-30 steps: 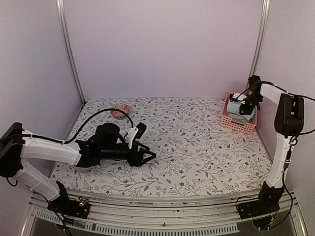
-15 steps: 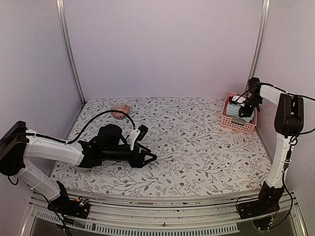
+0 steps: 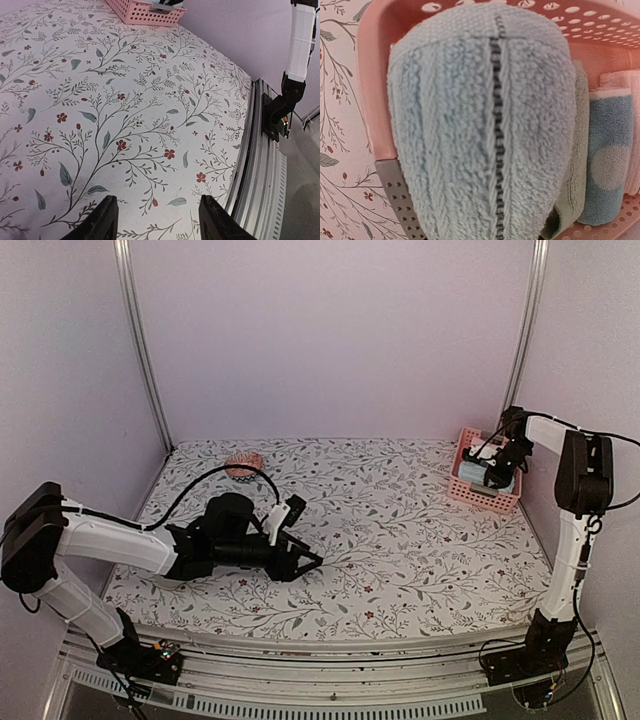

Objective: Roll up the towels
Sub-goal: Place the towel in the bin.

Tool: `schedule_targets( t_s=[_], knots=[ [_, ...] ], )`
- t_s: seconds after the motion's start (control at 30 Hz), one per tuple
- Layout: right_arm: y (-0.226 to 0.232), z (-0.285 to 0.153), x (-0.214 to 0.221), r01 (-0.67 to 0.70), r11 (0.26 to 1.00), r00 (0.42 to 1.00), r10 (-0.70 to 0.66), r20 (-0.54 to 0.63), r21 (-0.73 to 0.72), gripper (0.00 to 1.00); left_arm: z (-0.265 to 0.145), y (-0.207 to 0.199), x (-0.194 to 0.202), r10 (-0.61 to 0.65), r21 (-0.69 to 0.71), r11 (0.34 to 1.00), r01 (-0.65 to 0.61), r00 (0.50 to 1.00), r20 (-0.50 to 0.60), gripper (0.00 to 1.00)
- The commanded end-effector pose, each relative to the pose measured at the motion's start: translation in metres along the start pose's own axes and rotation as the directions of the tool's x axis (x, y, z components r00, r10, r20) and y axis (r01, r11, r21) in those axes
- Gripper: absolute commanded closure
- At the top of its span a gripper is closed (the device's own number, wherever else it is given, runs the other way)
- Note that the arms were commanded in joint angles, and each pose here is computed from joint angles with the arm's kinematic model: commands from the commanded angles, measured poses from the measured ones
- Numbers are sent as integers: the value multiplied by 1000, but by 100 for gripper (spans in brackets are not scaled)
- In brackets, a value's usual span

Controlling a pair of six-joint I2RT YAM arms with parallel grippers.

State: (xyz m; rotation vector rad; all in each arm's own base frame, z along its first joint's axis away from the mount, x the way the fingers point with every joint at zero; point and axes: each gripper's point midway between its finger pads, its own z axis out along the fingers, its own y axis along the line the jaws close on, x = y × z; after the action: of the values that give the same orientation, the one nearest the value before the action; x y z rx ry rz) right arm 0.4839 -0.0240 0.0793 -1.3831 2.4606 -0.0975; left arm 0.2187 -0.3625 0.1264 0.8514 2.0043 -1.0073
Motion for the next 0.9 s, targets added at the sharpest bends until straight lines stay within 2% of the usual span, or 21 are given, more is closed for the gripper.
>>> schedule_targets(
  t_s=[0.0,0.37,0.53,0.7,0.87],
  knots=[
    [19,19,11,-12,992,999,7,-41,-123,90,4,-9,-12,20,28,999,-21,999,26,44],
    [25,45,15,-24,979,998,12,-64,-202,88,6,-7,-9,19,21,1000,-19,1000,15,44],
    [30,48,16,-44,974,998,30,-62,-224,72,9,-7,-10,22,23,999,-23,1000,11,44],
    [22,26,7,-36,982,999,32,-24,-184,54,13,-8,-10,28,29,999,-28,1000,1,44],
    [22,8,5,-29,983,1000,27,-14,-180,45,18,-8,-8,27,40,999,-27,1000,-12,44]
  ],
)
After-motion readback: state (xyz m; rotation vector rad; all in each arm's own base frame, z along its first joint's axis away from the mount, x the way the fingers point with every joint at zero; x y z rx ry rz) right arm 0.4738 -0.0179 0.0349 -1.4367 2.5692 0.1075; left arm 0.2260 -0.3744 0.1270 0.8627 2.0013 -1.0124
